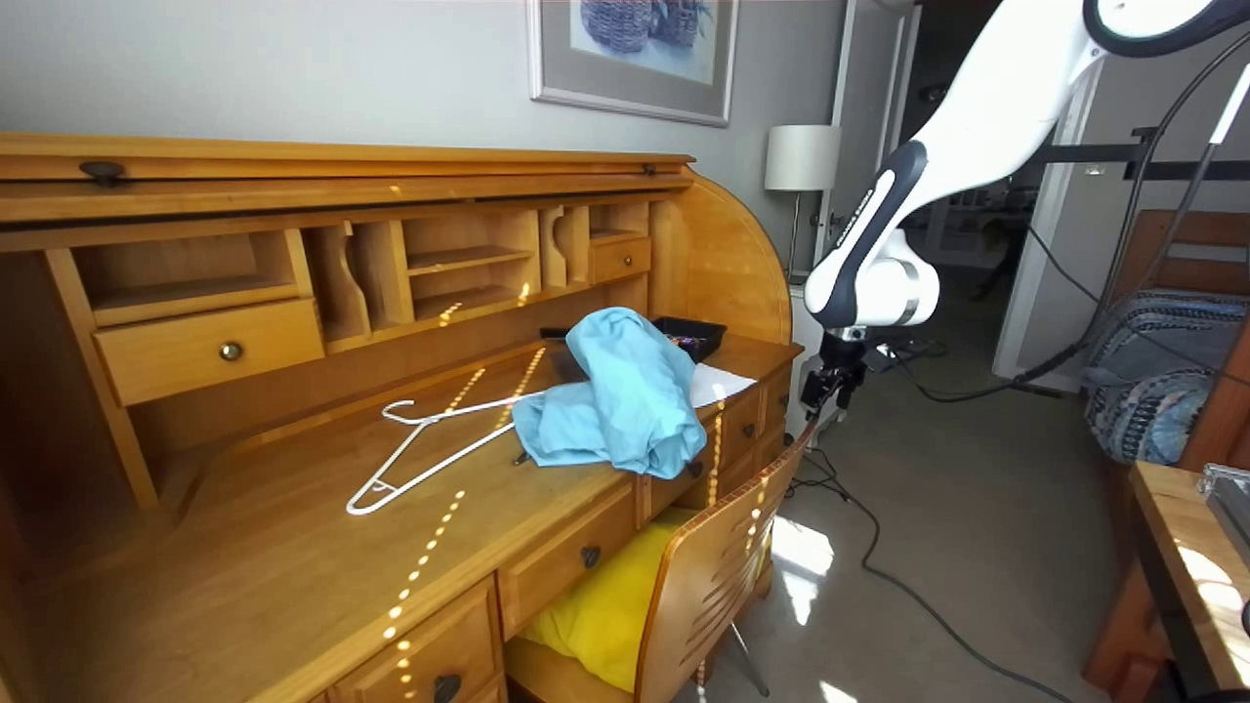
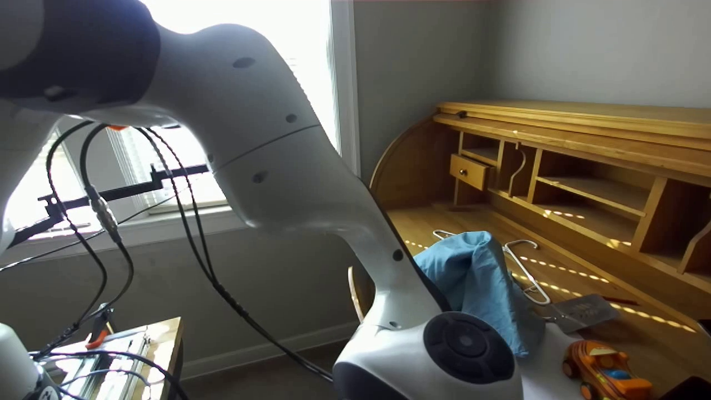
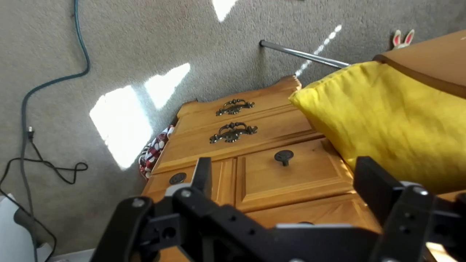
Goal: Open the top right shelf
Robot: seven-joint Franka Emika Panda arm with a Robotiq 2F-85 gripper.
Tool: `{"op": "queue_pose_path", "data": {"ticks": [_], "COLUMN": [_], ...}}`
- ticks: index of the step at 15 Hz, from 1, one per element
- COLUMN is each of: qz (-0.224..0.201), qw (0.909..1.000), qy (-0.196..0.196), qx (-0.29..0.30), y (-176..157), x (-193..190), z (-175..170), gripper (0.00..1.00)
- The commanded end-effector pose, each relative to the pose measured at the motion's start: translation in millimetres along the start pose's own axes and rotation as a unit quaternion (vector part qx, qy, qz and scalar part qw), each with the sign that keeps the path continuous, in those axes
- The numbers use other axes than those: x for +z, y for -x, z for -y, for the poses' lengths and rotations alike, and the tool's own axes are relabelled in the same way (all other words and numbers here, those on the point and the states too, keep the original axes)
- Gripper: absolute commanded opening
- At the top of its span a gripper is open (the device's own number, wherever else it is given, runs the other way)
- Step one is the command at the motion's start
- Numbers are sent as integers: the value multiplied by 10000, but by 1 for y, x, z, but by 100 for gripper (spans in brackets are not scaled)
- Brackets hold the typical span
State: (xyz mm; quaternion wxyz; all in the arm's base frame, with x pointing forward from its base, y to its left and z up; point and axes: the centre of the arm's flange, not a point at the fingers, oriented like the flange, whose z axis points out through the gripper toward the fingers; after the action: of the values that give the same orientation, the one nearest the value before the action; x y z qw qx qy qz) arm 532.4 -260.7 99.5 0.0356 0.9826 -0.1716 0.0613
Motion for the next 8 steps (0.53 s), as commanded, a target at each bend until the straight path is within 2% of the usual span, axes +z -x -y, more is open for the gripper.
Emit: {"op": "queue_pose_path", "data": {"ticks": [1, 4, 8], "qz": [62, 80, -419], "qw": [10000, 9999, 9987], "qy": [-50, -112, -45], "qx": [-12, 4, -270], "y": [-3, -8, -27], "x": [1, -1, 22], "z": [-3, -11, -1], "gripper": [100, 100, 100]}}
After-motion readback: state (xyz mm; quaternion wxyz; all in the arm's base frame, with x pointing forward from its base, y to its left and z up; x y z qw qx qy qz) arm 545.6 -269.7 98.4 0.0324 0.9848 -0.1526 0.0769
